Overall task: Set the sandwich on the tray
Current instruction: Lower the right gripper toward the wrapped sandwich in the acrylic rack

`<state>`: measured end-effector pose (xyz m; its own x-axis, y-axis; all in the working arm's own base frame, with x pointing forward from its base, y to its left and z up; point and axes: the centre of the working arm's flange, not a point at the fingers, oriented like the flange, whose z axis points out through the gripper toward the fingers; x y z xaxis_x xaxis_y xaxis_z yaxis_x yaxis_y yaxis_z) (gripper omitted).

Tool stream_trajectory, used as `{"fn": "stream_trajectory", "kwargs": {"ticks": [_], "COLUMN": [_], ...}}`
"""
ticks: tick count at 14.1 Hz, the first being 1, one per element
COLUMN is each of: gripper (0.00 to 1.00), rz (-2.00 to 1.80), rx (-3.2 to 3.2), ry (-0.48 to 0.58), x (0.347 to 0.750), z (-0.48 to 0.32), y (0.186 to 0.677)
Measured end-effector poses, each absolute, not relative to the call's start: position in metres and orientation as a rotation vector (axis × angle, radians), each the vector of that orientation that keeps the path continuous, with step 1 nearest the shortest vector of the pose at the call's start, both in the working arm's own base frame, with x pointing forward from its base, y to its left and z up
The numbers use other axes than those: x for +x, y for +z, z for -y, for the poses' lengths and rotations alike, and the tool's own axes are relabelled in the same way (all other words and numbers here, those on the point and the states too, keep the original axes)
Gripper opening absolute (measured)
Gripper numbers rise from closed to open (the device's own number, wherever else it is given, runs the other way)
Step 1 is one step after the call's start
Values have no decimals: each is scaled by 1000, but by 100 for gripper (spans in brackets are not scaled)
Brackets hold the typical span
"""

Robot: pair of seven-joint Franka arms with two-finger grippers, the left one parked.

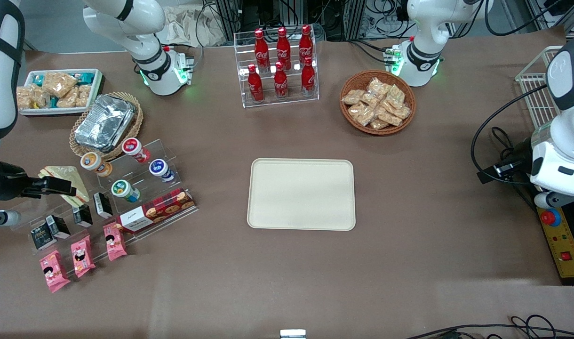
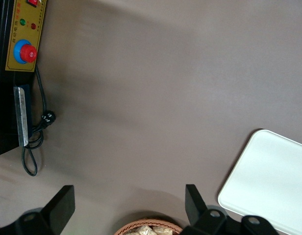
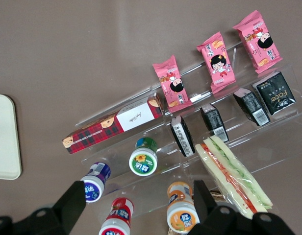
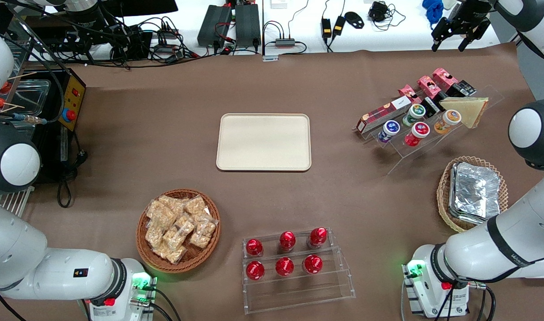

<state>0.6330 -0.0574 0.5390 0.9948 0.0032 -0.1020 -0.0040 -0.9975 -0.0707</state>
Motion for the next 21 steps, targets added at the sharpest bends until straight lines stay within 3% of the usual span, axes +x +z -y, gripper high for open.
{"fn": "stream_trajectory", "kwargs": {"ticks": [13,21], "gripper": [98,98], "rz": [-3,10], "rx": [-3068,-3086], "ry": [154,171], "x": [633,615], "z": [58,130], "y": [540,548]}}
